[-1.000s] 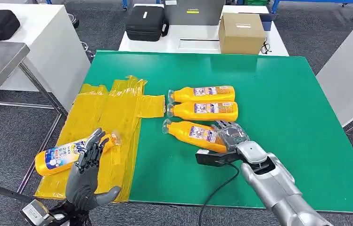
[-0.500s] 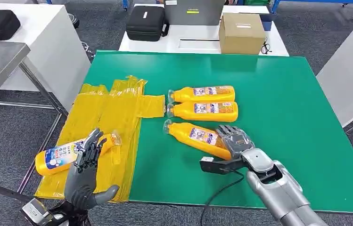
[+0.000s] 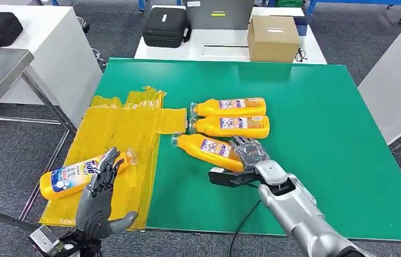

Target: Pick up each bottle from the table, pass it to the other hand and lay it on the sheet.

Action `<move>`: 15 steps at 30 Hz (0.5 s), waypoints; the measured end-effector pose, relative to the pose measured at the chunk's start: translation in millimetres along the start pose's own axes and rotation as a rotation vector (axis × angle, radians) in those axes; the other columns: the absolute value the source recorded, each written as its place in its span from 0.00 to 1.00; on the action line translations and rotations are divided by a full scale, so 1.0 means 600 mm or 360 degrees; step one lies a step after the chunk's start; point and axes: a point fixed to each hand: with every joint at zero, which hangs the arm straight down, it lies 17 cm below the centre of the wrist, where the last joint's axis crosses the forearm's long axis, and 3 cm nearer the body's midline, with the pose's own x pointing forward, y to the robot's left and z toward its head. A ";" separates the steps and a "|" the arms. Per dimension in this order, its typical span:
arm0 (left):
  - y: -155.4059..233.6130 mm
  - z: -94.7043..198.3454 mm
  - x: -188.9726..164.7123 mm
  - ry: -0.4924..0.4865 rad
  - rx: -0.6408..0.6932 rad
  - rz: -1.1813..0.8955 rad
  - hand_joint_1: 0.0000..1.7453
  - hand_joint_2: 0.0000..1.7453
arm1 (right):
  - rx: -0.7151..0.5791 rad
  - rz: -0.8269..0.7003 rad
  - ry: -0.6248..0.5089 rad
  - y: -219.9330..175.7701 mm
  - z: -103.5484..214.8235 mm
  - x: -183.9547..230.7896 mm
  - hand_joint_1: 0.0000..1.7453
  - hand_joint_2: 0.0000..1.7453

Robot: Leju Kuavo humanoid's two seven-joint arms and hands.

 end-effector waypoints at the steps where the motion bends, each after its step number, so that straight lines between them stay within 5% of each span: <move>1: 0.000 0.001 -0.001 0.0004 0.0001 -0.0008 0.00 1.00 | -0.0005 -0.0007 0.0010 -0.002 -0.003 0.002 0.00 1.00; 15: 0.017 -0.001 -0.005 0.0009 0.0076 -0.0035 0.00 1.00 | 0.0101 0.0010 0.0111 -0.011 -0.036 0.040 0.00 1.00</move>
